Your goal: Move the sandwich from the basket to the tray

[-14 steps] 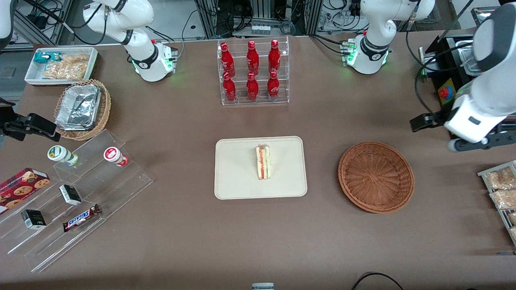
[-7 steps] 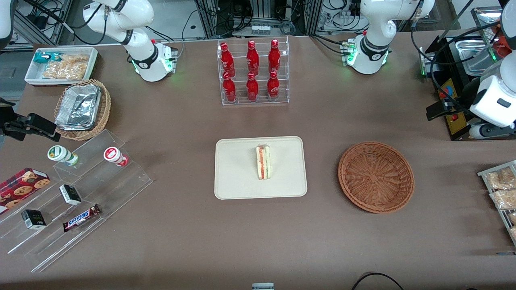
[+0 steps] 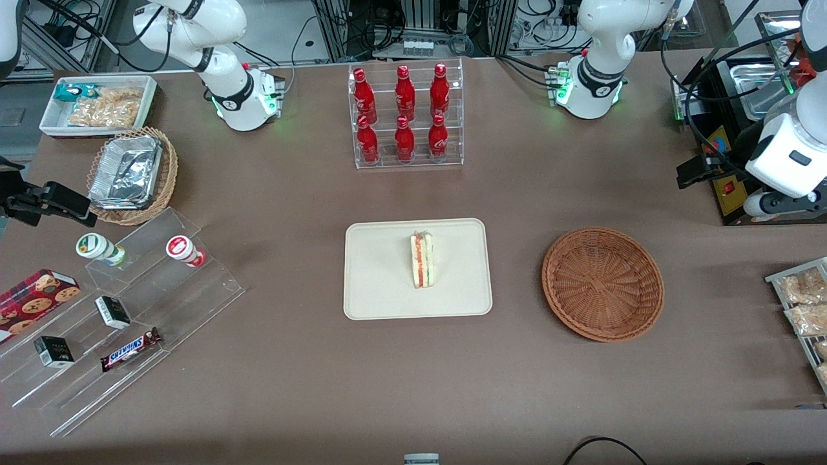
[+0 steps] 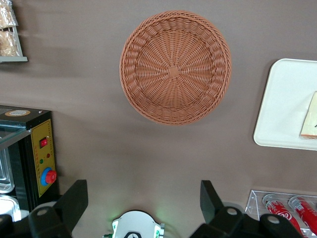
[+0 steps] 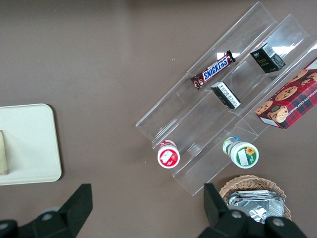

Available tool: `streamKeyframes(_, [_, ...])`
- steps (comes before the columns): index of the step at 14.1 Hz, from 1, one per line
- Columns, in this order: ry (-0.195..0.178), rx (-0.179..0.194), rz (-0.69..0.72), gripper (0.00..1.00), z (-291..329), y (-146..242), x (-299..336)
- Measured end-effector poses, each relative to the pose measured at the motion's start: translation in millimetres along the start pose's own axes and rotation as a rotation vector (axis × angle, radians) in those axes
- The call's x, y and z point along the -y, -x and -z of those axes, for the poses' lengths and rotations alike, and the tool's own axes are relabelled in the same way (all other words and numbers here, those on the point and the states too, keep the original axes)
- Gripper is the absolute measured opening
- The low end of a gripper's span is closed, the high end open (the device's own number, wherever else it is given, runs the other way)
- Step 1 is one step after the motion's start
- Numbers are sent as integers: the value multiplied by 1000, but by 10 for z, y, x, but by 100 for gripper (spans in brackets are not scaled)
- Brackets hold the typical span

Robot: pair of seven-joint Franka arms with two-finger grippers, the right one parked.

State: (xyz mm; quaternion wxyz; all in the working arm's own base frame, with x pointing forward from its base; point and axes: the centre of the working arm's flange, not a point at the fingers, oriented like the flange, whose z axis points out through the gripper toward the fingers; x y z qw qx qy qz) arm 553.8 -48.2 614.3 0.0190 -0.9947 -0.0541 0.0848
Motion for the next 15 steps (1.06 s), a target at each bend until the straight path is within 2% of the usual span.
streamKeyframes(11, [4, 10, -11, 100, -102, -101, -57])
streamKeyframes(15, [7, 24, -12, 100, -183, -176, -57])
